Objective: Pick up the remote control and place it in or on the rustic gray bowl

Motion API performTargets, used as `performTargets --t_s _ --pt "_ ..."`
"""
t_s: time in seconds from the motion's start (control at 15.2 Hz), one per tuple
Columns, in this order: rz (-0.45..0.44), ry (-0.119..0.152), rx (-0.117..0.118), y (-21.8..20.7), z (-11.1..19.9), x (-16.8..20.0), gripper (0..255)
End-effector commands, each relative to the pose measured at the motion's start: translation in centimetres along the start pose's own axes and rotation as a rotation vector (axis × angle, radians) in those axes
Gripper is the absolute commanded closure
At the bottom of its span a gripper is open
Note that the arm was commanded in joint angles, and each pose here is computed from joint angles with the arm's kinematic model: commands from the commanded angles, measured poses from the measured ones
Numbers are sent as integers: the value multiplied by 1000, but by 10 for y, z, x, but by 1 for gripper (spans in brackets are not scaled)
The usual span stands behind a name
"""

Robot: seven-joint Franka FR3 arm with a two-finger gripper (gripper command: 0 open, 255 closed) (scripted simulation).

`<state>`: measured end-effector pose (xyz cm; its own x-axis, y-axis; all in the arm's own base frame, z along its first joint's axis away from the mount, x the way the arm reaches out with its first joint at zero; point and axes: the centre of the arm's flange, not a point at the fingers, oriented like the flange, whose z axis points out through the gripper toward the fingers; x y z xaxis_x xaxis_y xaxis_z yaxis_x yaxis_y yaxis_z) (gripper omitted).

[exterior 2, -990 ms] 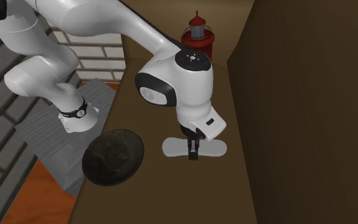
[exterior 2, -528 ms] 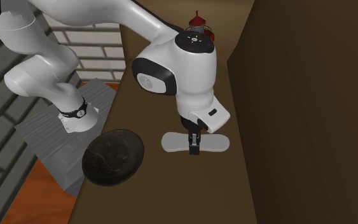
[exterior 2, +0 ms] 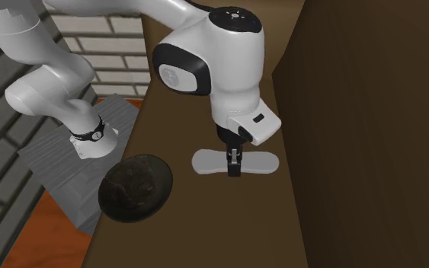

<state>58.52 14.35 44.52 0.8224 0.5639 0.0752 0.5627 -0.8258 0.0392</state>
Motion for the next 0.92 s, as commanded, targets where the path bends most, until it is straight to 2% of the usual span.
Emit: performTargets --t_s 0.0,0.86 --pt "0 0 0 1 -11 1 255" --pt "0 0 0 4 -80 6 255"
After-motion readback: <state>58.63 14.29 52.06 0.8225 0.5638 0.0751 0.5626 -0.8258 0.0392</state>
